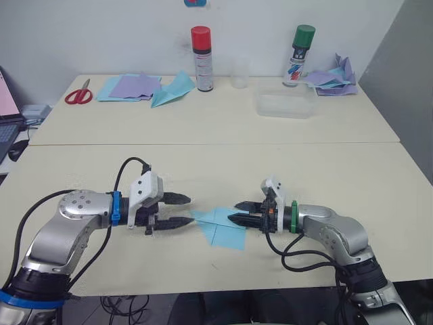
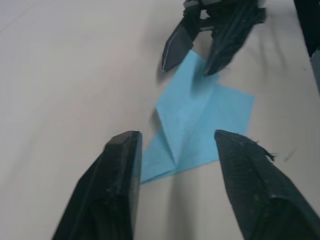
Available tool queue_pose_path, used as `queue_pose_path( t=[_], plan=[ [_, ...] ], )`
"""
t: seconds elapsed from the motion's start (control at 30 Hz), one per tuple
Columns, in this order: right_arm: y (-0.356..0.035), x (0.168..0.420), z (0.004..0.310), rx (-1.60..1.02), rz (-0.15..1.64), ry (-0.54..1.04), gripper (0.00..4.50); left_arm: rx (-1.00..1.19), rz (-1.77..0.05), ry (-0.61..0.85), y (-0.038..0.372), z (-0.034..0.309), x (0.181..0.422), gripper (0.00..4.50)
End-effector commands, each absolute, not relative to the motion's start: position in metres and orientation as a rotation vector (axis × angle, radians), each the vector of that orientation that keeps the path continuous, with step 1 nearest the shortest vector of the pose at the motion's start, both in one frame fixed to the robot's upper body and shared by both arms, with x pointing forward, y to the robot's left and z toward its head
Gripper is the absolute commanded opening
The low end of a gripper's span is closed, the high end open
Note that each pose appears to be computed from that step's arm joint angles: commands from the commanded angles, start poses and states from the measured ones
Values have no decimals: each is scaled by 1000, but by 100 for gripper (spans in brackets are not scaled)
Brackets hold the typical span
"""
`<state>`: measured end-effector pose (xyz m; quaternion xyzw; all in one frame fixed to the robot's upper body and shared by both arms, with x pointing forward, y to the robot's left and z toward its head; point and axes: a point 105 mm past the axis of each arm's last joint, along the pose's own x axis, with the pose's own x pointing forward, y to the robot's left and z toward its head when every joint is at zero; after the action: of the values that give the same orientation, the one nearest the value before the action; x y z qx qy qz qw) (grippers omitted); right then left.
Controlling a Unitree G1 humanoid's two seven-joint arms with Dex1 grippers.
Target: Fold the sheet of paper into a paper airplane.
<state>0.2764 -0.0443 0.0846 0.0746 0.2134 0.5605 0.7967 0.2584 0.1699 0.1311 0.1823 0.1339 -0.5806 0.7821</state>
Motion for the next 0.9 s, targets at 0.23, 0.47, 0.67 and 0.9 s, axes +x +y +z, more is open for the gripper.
queue_pose_path(
  t=[0.23,0.47,0.67,0.9],
  plan=[
    [-36,271,91,131,1255,402,3,408,-1255,281,171,139,248,450],
    [-39,280,115,135,1255,321,3,400,-1213,276,181,143,248,450],
    [-32,291,175,-180,1296,-28,3,397,-1118,225,200,182,254,450],
    [-20,270,131,-930,1368,-395,3,393,-1063,271,212,190,240,450]
  ],
)
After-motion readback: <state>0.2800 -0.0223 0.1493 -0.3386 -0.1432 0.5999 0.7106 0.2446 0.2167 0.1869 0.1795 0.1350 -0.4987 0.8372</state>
